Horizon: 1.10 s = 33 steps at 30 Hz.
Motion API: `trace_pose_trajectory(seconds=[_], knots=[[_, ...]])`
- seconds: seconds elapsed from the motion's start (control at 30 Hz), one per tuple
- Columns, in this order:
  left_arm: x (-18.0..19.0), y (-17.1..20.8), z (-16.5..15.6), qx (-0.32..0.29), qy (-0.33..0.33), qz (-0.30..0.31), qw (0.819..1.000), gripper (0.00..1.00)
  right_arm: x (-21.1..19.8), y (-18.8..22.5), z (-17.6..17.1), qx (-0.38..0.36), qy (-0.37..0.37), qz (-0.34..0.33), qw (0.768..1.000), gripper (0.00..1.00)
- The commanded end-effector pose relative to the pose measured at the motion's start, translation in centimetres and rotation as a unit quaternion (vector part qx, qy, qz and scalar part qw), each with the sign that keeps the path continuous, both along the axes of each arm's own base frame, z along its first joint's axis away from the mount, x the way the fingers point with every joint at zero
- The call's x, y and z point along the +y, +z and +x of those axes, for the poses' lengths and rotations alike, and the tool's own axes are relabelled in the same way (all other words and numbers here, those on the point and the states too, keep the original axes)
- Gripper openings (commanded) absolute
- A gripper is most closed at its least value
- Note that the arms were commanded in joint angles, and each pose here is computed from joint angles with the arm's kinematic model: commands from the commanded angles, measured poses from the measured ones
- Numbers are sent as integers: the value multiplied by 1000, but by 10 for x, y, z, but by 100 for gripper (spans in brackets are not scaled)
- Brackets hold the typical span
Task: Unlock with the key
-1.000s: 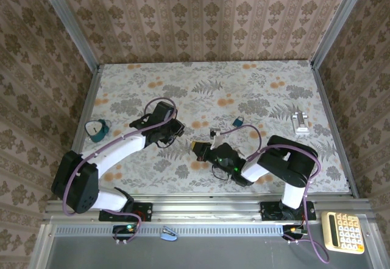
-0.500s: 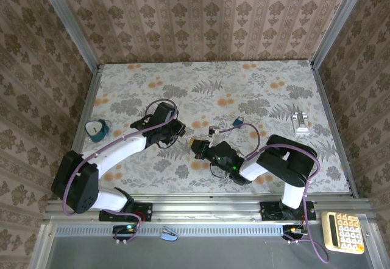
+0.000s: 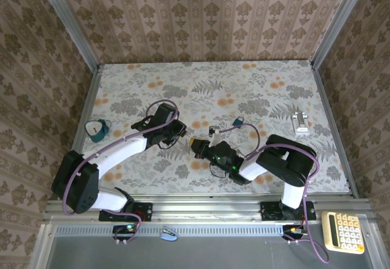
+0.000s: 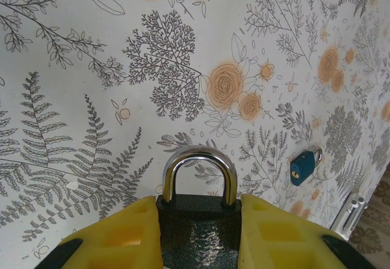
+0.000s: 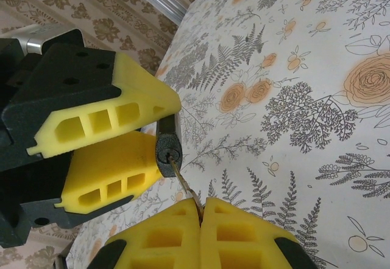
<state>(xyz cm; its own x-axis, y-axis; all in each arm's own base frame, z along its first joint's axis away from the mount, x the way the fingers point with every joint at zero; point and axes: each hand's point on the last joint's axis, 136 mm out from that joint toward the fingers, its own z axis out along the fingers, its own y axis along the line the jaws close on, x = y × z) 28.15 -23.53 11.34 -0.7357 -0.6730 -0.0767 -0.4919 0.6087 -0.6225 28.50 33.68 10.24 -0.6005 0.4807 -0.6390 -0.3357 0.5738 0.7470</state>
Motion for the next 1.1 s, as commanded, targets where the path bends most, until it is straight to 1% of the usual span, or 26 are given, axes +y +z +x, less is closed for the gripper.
trace_pose_trajectory(seconds=[0.0, 0.5, 0.9, 1.07], knots=[[-2, -3, 0, 4, 12, -10, 1000, 15, 2, 4, 5, -3, -17, 14, 1000, 0], [-10, -3, -2, 4, 8, -16, 1000, 16, -5, -2, 9, 10, -39, 13, 999, 0], [-16, -2, -4, 0, 0, 4, 1000, 15, 9, 14, 7, 6, -14, 44, 999, 0], [-22, -5, -6, 4, -4, 0, 1000, 15, 11, 20, 7, 5, -9, 54, 999, 0]])
